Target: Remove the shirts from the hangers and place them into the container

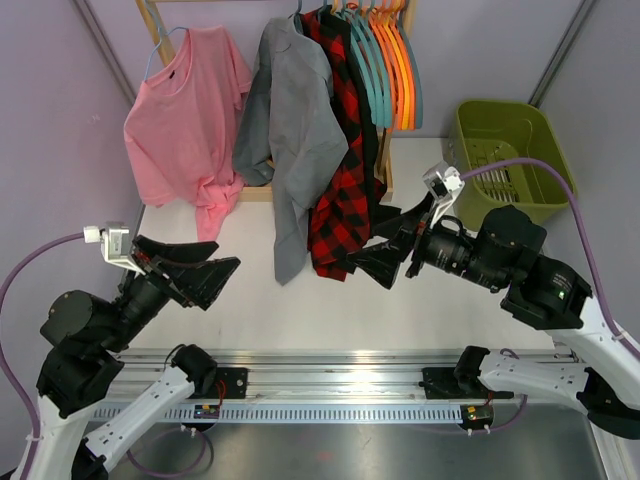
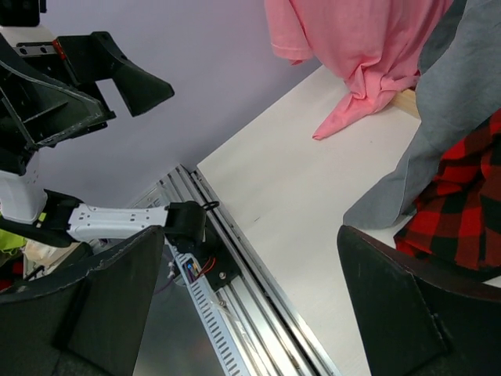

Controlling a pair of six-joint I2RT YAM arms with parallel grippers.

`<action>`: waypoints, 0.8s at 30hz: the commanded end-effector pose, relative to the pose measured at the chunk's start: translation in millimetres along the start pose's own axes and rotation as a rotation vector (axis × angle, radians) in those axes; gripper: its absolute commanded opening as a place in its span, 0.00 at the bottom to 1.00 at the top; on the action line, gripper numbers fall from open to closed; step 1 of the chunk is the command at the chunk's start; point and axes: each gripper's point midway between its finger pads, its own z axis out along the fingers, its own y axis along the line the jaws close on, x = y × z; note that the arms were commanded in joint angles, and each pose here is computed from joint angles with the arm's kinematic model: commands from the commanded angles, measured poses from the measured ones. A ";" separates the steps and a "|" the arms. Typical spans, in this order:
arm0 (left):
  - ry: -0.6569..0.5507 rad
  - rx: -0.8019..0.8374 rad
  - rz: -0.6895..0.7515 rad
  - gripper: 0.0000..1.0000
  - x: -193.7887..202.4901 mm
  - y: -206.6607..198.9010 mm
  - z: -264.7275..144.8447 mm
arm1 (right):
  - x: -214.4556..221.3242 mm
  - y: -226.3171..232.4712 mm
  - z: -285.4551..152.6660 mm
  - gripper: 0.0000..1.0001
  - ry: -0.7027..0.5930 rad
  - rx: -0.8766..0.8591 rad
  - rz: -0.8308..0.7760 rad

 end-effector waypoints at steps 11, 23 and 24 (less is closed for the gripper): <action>0.035 0.044 0.045 0.99 11.5 -1.5 2.5 | -118.0 -39.1 48.8 0.99 -0.311 0.329 -0.233; 0.053 0.092 0.030 0.99 33.7 1.5 -10.5 | -157.7 -88.1 149.3 0.99 -0.369 0.610 -0.363; 0.052 0.092 0.033 0.99 33.7 1.5 -11.8 | -165.8 -89.3 149.9 1.00 -0.395 0.621 -0.352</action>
